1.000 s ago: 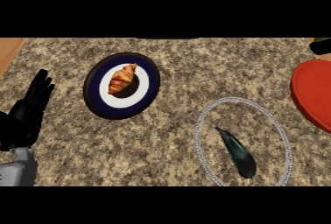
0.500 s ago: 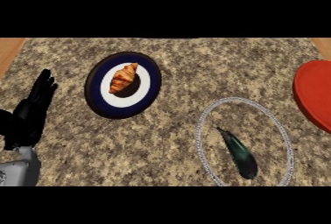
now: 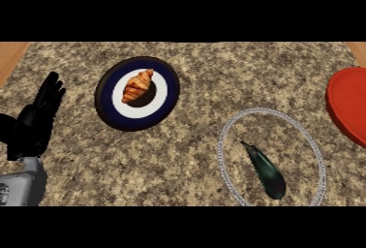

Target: Pick the lemon from the placemat and place it in the bowl

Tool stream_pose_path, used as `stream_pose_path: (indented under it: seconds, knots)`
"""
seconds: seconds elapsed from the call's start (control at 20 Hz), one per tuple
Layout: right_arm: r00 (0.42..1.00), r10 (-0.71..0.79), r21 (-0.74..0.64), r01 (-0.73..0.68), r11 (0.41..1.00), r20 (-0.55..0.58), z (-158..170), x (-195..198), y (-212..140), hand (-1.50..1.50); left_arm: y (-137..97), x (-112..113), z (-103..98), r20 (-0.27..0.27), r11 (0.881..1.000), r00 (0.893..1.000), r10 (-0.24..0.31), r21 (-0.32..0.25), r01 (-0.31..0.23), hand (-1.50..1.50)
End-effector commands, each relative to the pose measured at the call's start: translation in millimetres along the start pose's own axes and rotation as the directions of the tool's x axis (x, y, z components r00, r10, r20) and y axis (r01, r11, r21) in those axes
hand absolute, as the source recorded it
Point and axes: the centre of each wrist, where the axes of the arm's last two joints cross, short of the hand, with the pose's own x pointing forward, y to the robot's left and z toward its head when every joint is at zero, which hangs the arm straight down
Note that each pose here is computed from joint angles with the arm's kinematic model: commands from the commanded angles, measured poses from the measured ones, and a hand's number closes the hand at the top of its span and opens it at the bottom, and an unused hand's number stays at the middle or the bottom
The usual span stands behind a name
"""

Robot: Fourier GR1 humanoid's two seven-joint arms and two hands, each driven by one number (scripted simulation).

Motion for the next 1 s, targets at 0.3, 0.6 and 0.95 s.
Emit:
stream_pose_path:
  seconds: [0.3,0.6,0.95]
  knots:
    - [0.954,-0.295,0.114,0.286,0.951,0.062,-12.2,-42.8,7.2,-1.50,9.3,1.3,0.5,-0.020,1.000,1.000,0.006,0.017,-0.006,0.00]
    - [0.711,-0.690,-0.067,0.701,0.710,0.137,-19.1,-44.7,-21.6,-1.50,7.5,-9.8,12.9,-0.027,1.000,1.000,0.005,0.018,-0.004,0.00]
    - [0.617,-0.782,-0.042,0.787,0.616,0.089,-25.4,-154.8,-50.4,-1.50,21.6,-10.8,16.4,-0.033,0.999,0.999,-0.033,0.040,0.035,0.00]
